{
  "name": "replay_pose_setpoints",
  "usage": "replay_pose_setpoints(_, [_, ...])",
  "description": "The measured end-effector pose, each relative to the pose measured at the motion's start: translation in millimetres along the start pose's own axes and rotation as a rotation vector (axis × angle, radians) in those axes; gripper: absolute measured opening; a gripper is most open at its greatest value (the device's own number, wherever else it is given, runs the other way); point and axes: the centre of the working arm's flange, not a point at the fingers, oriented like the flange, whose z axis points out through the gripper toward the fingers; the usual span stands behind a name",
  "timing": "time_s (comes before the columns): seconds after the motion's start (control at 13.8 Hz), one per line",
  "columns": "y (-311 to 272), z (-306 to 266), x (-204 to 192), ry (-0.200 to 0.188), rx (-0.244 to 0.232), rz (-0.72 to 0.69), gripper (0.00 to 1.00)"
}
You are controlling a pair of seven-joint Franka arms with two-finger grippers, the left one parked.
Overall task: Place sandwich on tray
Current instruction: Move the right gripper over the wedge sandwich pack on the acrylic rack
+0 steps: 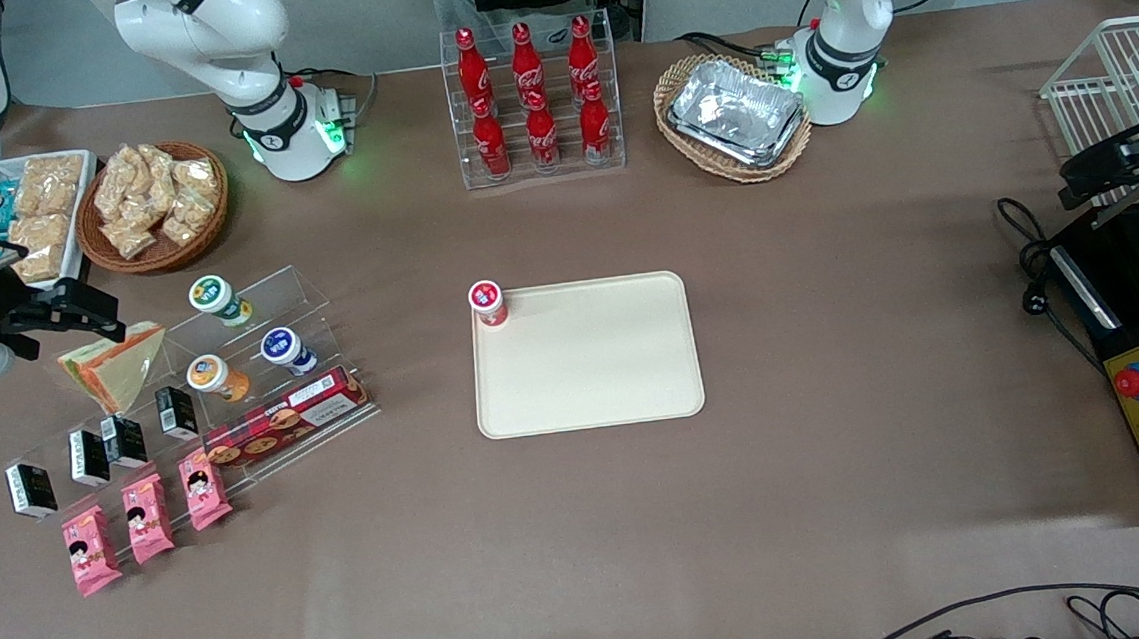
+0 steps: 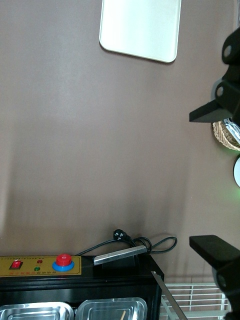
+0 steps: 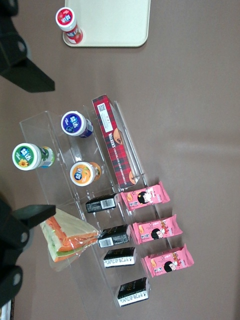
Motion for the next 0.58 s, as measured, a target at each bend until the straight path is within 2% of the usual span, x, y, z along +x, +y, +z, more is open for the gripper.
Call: replay_pose_setpoints(0.58, [25.0,13.5,2.4,-0.030,-0.008,0.015,1.00])
